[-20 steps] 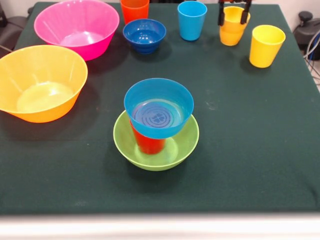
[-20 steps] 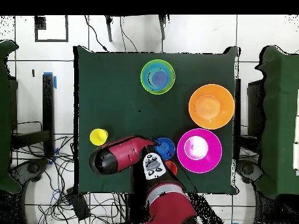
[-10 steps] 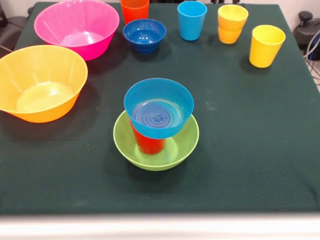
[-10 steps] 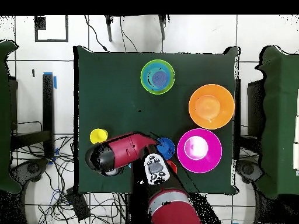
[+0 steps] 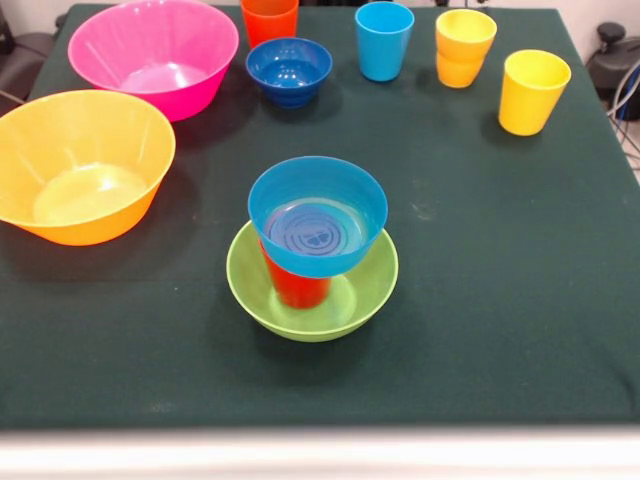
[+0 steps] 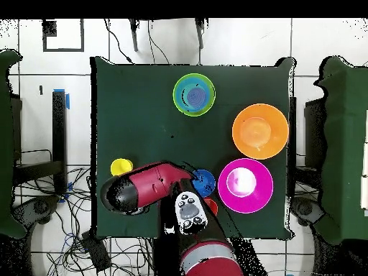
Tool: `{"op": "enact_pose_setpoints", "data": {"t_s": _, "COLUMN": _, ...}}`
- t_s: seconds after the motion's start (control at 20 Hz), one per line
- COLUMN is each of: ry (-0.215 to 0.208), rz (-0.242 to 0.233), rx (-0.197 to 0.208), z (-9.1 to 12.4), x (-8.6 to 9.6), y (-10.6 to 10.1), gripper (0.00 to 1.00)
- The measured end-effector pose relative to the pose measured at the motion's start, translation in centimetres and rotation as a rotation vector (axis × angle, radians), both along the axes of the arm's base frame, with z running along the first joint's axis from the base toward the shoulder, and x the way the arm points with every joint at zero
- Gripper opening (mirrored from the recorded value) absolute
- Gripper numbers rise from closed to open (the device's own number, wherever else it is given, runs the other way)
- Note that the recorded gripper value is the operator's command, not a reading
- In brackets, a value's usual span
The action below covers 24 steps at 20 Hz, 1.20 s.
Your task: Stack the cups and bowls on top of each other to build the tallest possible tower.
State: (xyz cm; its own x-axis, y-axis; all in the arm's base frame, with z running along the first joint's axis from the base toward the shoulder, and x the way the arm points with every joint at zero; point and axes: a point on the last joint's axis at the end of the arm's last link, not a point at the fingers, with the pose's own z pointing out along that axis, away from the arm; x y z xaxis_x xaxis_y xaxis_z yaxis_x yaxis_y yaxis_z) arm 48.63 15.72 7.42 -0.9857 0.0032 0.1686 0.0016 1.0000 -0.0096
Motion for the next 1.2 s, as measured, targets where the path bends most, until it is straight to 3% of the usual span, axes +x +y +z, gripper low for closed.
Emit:
{"op": "enact_pose_setpoints", "data": {"t_s": 0.2, "ry": -0.026, "rz": 0.01, "rx": 0.008, "z": 0.8, "x": 0.2, "y": 0.5, "gripper": 1.0}}
{"op": "enact_pose_setpoints", "data": {"t_s": 0.75, "ry": -0.078, "rz": 0.057, "rx": 0.039, "z": 0.0, "x": -0.6, "y": 3.3, "gripper": 1.0}}
{"op": "enact_pose_setpoints", "data": {"t_s": 1.2, "ry": -0.06, "rz": 0.069, "rx": 0.018, "z": -1.1, "x": -1.7, "y": 3.0, "gripper": 1.0}}
